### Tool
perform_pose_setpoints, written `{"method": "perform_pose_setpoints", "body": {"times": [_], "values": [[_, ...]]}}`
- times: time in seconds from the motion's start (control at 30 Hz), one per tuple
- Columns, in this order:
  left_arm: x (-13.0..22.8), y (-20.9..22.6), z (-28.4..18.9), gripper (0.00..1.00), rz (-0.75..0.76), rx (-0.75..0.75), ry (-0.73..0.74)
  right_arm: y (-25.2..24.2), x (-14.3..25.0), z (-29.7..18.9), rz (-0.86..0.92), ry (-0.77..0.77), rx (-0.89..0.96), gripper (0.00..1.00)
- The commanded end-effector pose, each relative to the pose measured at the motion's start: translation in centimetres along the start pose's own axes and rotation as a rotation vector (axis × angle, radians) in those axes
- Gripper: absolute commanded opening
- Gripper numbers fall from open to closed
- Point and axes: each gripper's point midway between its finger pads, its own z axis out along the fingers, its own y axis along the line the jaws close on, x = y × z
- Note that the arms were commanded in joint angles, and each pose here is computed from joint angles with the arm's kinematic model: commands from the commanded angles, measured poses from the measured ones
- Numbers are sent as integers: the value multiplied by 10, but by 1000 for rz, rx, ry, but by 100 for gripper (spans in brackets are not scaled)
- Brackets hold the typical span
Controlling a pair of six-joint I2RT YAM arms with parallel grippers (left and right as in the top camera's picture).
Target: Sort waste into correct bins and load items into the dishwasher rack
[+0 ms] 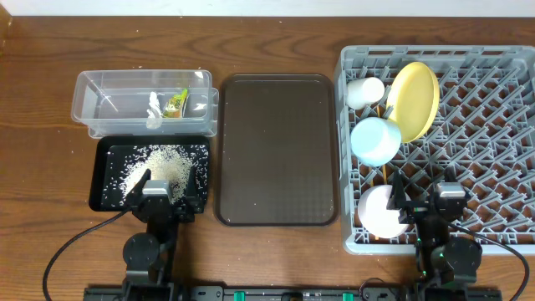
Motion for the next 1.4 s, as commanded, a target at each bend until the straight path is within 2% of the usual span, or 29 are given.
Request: {"method": "perform_pose_setpoints", "body": {"times": [0.0, 1.37], "values": [[15, 17, 0, 91, 17, -77, 47, -1, 0, 0, -10, -2, 4, 99], [15, 24, 0, 91, 13, -108, 48, -1, 0, 0, -10, -2, 4, 99]]}}
